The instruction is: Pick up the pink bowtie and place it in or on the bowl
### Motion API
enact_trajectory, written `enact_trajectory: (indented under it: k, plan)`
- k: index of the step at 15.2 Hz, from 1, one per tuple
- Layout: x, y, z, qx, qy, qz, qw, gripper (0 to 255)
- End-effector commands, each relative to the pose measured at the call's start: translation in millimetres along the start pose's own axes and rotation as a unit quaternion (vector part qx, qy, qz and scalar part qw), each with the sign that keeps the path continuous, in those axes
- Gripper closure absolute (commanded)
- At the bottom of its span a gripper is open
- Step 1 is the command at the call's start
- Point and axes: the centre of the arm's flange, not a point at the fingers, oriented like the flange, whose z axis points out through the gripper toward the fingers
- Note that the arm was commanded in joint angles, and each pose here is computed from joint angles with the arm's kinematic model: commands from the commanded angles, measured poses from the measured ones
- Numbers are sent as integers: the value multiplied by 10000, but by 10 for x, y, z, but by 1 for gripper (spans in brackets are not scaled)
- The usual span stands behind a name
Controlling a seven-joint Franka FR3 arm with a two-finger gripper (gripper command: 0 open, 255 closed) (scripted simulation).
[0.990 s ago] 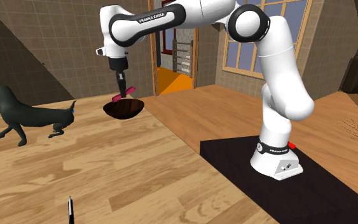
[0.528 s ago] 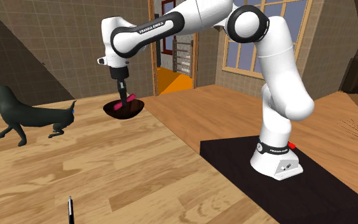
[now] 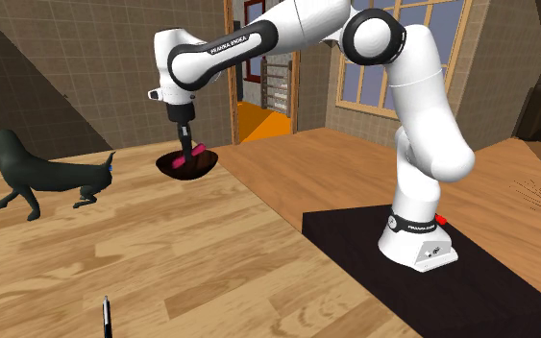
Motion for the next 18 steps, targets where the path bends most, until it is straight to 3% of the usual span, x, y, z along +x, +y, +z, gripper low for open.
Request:
enact_trajectory:
  k: [1, 6, 10, 18]
  plan:
    - [0, 0, 0, 0, 1, 0, 10000, 0]
    - [0, 0, 0, 0, 1, 0, 10000, 0]
    - [0, 0, -500, 0, 1, 0, 10000, 0]
    - [0, 0, -500, 0, 1, 0, 10000, 0]
